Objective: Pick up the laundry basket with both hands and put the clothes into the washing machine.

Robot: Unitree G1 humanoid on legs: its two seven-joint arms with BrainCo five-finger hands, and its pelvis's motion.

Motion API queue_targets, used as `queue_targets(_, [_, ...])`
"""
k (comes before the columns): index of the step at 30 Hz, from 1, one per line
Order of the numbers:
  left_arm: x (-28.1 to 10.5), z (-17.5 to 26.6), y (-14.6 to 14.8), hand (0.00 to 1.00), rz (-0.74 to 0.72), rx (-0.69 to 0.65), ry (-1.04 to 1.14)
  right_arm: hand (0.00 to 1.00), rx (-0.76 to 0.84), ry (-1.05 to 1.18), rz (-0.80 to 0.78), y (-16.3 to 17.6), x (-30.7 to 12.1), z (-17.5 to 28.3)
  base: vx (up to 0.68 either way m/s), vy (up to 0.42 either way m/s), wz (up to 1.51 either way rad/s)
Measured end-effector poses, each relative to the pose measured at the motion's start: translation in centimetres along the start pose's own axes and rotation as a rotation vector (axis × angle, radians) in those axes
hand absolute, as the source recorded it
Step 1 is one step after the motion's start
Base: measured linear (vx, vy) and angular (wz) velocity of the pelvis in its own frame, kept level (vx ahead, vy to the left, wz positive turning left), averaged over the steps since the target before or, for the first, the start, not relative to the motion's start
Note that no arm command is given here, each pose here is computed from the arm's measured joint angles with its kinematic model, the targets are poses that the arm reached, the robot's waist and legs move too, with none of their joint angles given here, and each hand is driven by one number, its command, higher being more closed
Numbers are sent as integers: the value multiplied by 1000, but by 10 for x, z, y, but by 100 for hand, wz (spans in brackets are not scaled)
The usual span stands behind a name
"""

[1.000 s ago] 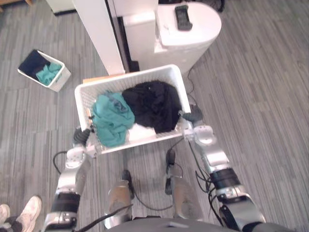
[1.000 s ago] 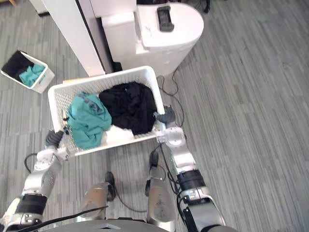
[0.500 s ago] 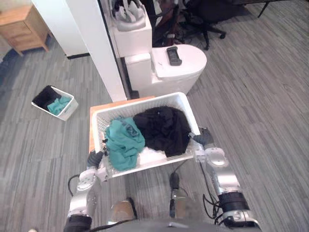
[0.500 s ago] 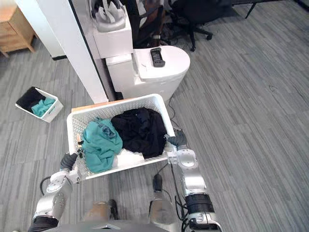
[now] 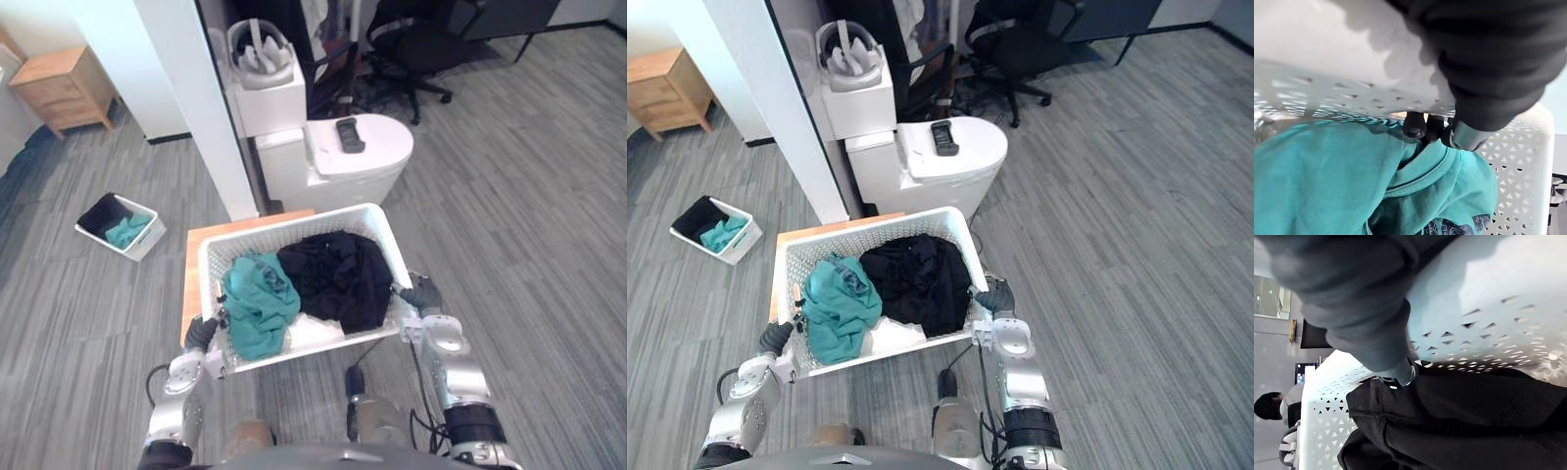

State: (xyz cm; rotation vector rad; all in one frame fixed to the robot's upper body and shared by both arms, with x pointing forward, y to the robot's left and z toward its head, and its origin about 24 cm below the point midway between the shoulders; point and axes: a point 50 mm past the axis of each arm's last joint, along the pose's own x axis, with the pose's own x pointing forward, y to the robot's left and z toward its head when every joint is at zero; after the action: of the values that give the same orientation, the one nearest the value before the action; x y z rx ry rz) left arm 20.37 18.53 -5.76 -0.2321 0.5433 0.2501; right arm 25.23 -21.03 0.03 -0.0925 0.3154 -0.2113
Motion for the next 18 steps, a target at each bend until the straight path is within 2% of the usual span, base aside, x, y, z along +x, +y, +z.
queue_targets(9, [-9,-6,7,100,-3,75,12,100,54,62,-11,0,-18,-22,-93,95,-17])
queue_targets(18, [-18,-15,19,100,28,69,37,100,40,65,8,10,-30,-25,-97,94,-95])
